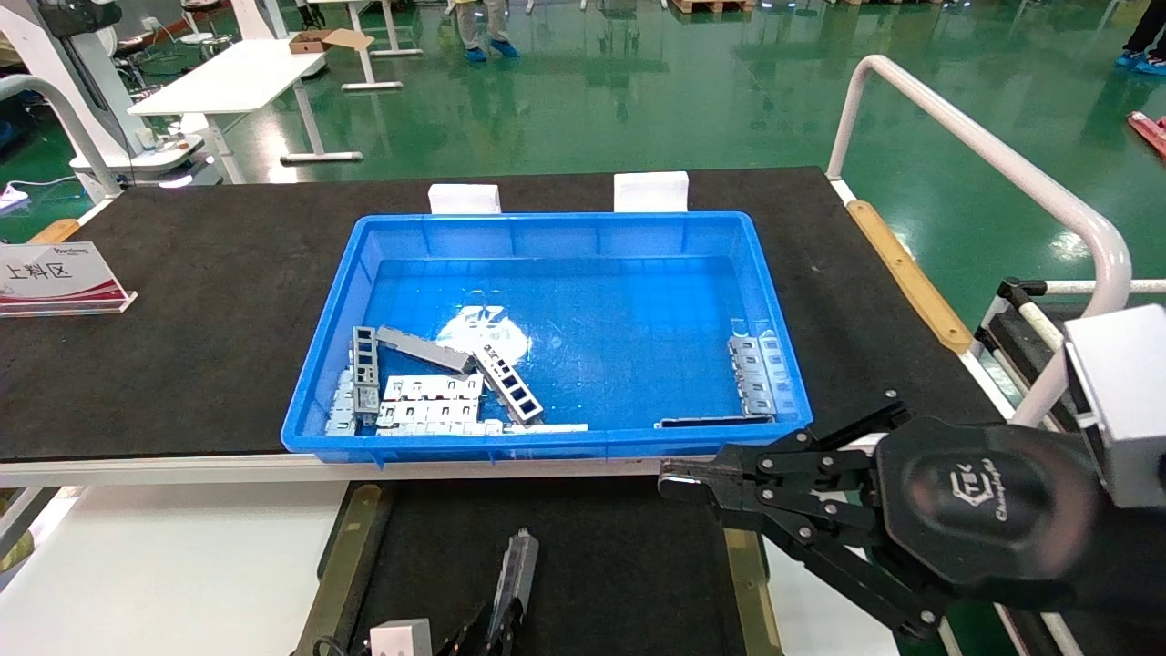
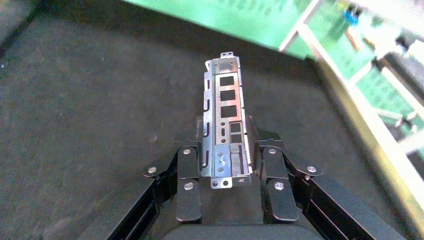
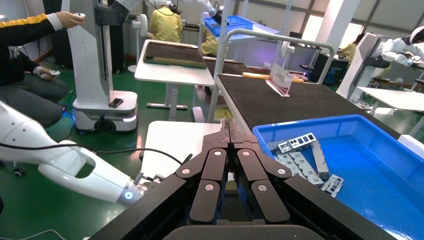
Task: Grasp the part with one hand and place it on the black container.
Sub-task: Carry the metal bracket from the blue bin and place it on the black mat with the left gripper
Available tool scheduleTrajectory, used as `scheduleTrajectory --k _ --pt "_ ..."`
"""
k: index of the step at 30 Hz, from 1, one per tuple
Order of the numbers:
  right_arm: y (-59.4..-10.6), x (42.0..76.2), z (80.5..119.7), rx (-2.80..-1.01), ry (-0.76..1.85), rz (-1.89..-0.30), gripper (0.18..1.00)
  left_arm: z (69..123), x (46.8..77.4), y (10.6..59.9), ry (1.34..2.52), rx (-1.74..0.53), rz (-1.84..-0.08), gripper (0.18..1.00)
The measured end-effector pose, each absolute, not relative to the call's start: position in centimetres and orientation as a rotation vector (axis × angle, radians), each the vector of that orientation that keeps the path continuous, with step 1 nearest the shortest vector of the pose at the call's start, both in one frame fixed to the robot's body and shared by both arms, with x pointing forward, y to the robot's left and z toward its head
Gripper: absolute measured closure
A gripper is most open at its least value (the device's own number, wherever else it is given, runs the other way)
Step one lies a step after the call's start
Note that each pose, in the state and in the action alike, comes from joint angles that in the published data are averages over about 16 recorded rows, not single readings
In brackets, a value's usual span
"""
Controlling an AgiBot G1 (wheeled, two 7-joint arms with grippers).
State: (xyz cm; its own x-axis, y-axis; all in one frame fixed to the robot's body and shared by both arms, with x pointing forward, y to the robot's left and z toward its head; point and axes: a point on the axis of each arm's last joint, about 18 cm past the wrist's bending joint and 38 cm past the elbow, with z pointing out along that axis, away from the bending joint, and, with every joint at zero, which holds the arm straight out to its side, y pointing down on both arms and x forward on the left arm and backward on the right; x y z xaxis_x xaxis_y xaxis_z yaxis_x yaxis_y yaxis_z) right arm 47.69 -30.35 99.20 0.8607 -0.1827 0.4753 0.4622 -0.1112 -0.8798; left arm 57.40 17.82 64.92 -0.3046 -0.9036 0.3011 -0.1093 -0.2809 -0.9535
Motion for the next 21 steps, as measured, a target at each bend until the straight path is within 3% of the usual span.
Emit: scheduleTrajectory --k 6,21 --pt "-30.3 47.7 99.2 -1.594 -0.225 -0.554 0.988 64.9 58.7 16.7 1.302 -1.332 -1.696 0.826" --pt "-30.3 47.7 99.2 -1.594 -0.225 -0.554 0.988 63.8 62.7 15.4 1.363 -1.381 -1.732 0.826"
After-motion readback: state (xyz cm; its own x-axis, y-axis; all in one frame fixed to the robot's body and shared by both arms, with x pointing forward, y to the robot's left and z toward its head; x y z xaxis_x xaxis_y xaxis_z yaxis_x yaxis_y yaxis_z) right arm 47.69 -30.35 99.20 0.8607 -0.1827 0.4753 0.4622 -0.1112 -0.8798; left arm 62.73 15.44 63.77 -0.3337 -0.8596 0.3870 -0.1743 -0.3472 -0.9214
